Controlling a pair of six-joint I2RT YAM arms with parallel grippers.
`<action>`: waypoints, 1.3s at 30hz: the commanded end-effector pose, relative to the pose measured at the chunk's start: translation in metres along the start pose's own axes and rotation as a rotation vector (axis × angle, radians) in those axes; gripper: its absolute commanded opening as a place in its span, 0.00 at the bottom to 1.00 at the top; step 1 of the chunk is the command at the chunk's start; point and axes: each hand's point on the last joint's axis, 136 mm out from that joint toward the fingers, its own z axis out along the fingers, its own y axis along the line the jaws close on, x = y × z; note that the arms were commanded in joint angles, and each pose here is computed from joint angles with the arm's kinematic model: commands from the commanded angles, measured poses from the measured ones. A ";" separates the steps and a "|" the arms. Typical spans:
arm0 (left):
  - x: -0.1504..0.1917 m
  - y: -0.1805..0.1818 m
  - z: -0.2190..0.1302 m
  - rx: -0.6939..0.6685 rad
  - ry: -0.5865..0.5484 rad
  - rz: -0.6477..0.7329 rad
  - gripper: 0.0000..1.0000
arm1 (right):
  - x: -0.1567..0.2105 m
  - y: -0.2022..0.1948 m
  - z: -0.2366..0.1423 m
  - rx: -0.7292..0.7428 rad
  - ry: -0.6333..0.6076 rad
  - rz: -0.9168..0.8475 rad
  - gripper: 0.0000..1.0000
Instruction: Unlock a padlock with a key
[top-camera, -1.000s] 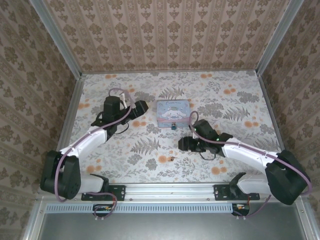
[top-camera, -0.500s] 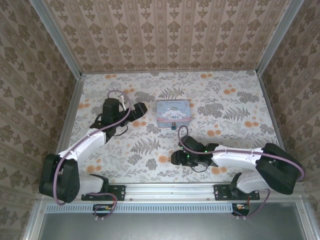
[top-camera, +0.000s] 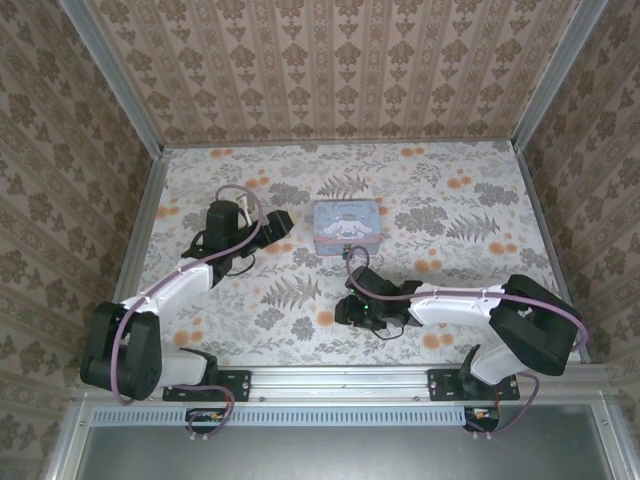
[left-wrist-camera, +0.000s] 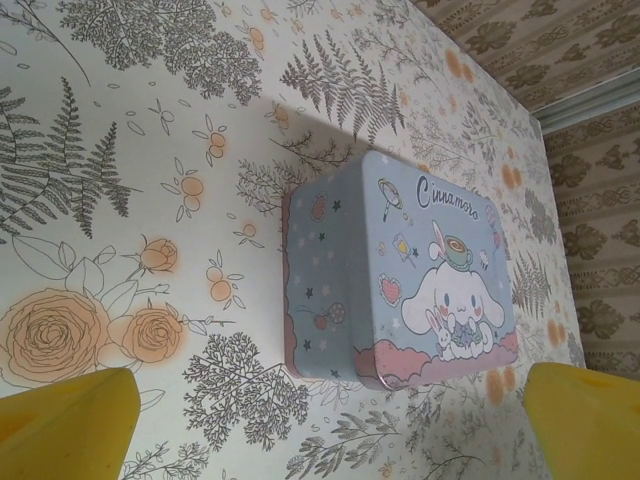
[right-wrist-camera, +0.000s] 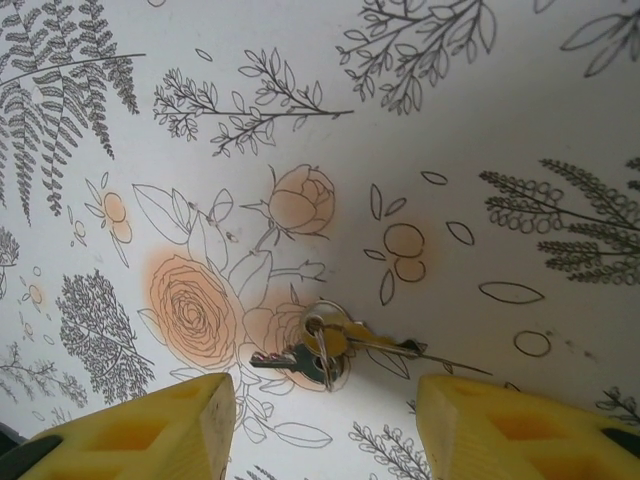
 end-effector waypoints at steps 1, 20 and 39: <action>0.004 0.003 0.004 0.016 0.014 -0.008 1.00 | -0.018 0.031 0.009 -0.072 -0.045 -0.006 0.53; 0.008 0.010 0.006 0.015 0.021 -0.049 1.00 | -0.047 0.033 -0.012 0.111 -0.073 -0.151 0.50; 0.007 0.025 0.003 -0.005 -0.007 -0.097 1.00 | -0.013 0.023 0.011 0.256 -0.011 -0.140 0.44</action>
